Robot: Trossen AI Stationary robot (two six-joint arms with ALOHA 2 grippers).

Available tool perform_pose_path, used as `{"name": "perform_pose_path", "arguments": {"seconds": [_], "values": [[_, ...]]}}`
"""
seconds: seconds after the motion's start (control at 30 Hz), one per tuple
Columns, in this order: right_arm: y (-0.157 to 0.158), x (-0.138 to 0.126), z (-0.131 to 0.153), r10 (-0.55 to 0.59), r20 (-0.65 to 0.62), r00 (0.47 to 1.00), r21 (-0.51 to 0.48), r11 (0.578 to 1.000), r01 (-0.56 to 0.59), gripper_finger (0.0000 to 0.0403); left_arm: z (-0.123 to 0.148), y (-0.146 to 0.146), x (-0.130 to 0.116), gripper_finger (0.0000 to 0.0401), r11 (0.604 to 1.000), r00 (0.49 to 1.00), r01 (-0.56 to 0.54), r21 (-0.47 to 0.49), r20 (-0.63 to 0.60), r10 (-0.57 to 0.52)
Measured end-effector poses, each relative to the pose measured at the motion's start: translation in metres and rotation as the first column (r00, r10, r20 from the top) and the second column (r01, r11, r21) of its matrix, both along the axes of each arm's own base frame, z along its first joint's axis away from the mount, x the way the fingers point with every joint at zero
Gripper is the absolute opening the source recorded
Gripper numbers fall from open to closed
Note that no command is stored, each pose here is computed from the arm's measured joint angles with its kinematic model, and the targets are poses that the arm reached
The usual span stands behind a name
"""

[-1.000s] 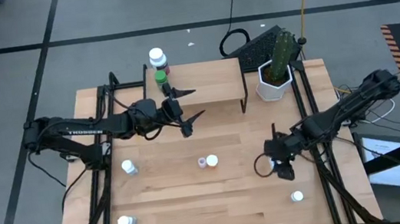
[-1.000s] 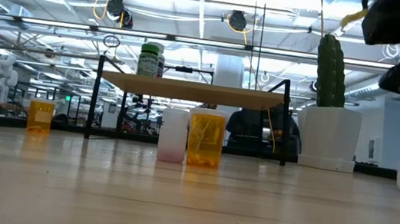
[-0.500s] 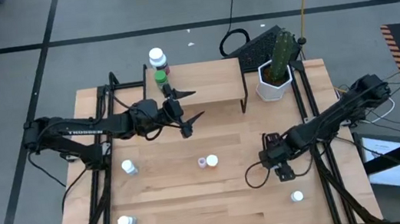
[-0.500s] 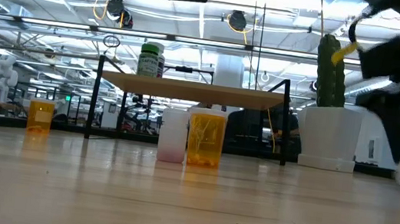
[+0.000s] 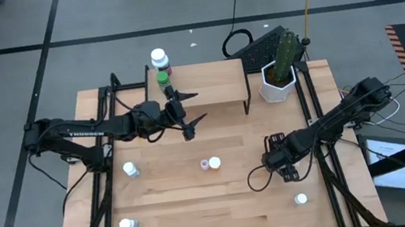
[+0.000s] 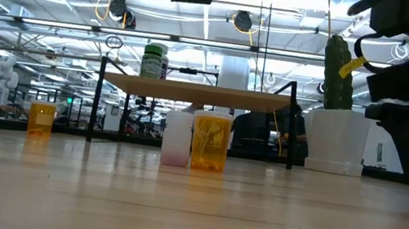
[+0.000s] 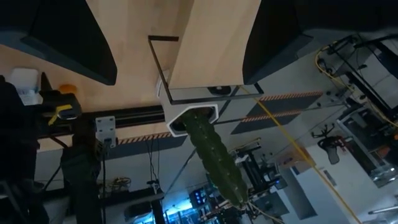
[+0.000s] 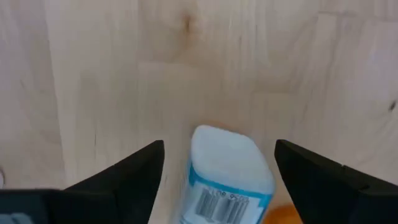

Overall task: Pick and place medicine bottles onto shelf by color
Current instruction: Put the white blue pill bottle on the shelf

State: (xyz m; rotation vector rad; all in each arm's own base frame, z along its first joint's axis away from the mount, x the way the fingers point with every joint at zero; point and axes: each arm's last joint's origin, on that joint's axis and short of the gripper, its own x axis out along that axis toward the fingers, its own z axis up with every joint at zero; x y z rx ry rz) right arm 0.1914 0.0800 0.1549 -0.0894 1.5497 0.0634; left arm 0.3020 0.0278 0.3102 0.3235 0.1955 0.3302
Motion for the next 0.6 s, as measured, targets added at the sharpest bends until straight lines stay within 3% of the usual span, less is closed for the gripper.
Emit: {"name": "perform_pose_path", "arguments": {"seconds": [0.27,0.47,0.6], "values": [[-0.001,0.000,0.000,-0.067,-0.004,0.998,0.005,0.998,0.067,0.0232,0.000,0.000,0.000,0.0351,1.000,1.000,0.000,-0.002,-0.003,0.000],[-0.008,0.003,0.000,-0.242,-0.023,0.970,0.047,0.969,0.242,0.0157,0.000,0.000,0.000,0.0351,1.000,1.000,0.000,-0.001,-0.003,0.000],[-0.014,0.014,0.002,-0.339,0.045,0.940,0.105,0.937,0.333,0.0145,0.000,-0.002,0.000,0.0351,0.999,1.000,0.012,0.037,-0.017,-0.011]]}}
